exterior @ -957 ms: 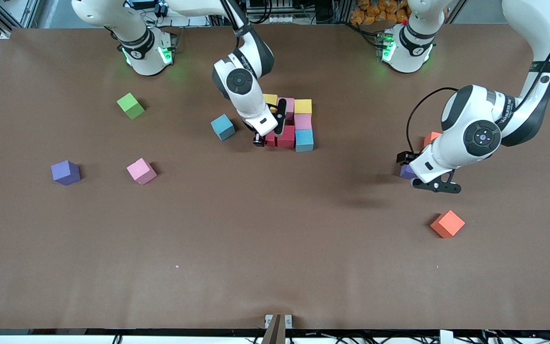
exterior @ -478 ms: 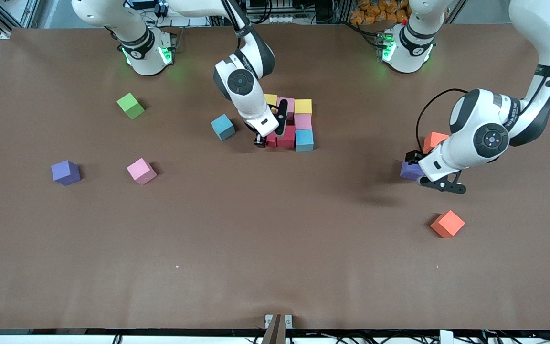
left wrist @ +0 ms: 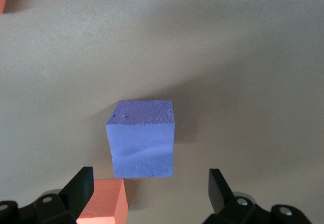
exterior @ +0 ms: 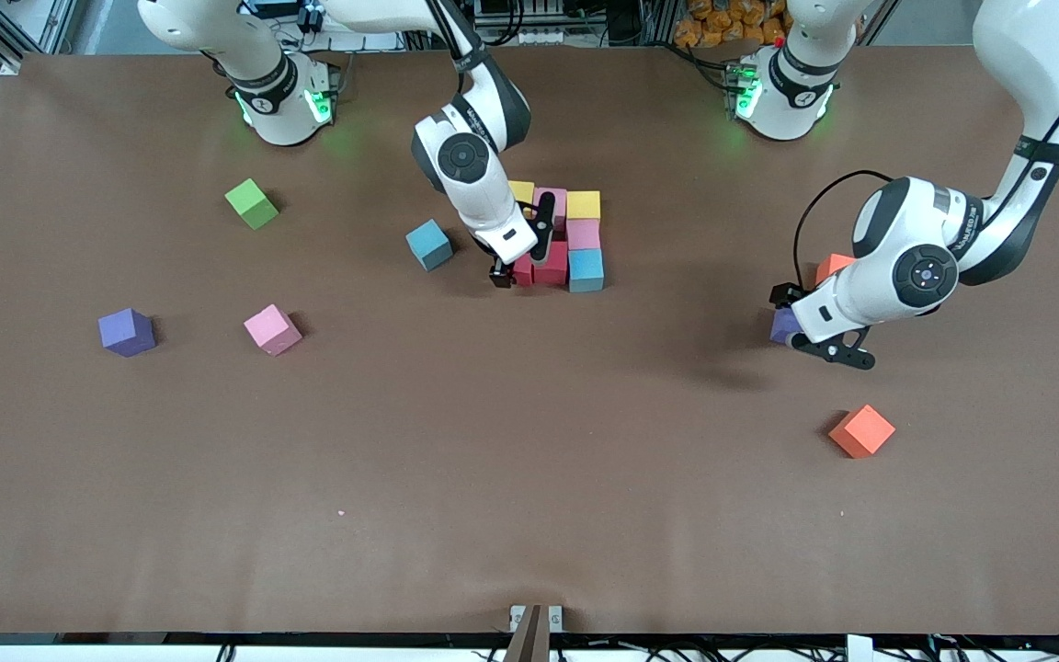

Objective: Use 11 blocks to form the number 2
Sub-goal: 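Grasp the blue cube with the left gripper while the right gripper reaches lavender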

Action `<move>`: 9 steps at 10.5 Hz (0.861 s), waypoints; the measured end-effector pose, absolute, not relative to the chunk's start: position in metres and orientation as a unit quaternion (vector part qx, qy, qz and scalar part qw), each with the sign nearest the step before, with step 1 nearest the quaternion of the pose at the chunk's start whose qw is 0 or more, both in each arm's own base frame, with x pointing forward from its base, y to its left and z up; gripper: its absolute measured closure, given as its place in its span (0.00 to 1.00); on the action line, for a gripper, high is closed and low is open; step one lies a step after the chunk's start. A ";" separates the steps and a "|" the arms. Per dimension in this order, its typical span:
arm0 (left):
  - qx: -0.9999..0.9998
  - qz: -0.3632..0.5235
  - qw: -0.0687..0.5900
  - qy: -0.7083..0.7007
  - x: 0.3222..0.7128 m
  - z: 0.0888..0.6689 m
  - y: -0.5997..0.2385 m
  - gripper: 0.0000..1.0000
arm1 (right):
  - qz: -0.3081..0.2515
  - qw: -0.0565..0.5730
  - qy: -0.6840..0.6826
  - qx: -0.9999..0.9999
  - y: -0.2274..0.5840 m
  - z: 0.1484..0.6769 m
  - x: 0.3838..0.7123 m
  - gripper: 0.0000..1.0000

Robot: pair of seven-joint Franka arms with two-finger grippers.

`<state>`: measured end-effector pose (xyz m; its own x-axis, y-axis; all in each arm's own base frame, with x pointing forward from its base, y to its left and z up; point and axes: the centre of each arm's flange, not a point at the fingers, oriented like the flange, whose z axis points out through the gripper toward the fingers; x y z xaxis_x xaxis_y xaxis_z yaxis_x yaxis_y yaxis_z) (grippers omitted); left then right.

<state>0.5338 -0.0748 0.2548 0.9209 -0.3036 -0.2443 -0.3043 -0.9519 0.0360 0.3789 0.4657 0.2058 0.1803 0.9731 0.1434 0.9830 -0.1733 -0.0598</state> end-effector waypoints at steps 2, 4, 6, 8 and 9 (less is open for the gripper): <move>-0.982 0.128 -0.007 0.141 0.535 0.248 -0.063 0.00 | -0.039 0.071 -0.635 -0.768 0.465 0.212 0.385 0.00; -0.985 0.132 -0.010 0.114 0.535 0.242 -0.059 0.00 | -0.020 0.085 -0.621 -0.779 0.453 0.229 0.400 0.00; -0.986 0.133 -0.012 0.103 0.535 0.236 -0.061 0.00 | 0.006 0.101 -0.588 -0.802 0.410 0.257 0.436 0.00; -0.986 0.127 -0.008 0.107 0.537 0.225 -0.057 0.00 | 0.011 0.096 -0.545 -0.833 0.352 0.276 0.478 0.00; -0.986 0.128 -0.008 0.109 0.538 0.218 -0.053 0.00 | 0.010 0.088 -0.519 -0.850 0.320 0.279 0.497 0.00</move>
<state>0.5377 -0.0527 0.2178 0.9437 -0.2160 -0.2506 -0.2120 -0.9763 0.0431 0.4969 0.3200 0.2787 0.4606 0.8845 0.0740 0.8810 -0.4455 -0.1591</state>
